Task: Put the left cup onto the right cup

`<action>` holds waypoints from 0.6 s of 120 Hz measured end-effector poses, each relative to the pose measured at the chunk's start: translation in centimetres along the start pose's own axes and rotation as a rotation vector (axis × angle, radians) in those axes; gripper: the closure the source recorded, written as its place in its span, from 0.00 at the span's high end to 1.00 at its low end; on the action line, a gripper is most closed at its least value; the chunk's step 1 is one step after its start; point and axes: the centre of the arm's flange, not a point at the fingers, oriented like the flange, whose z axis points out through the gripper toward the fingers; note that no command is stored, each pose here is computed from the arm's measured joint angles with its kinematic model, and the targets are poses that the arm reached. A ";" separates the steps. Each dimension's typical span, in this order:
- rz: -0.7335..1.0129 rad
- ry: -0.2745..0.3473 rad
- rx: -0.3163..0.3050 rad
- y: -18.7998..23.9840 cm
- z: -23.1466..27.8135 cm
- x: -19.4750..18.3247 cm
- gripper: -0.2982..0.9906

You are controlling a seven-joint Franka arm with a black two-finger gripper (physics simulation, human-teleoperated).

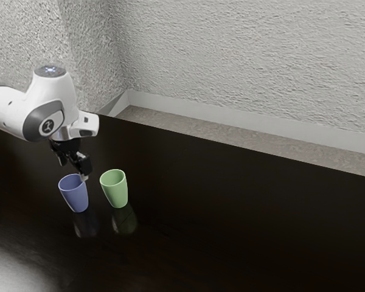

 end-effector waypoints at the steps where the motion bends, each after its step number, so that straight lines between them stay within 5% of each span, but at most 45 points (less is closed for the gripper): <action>1: 0.003 0.001 0.000 0.0 0.0 0.0 0.77; 72: 0.136 0.007 -0.029 0.6 4.5 -0.3 0.77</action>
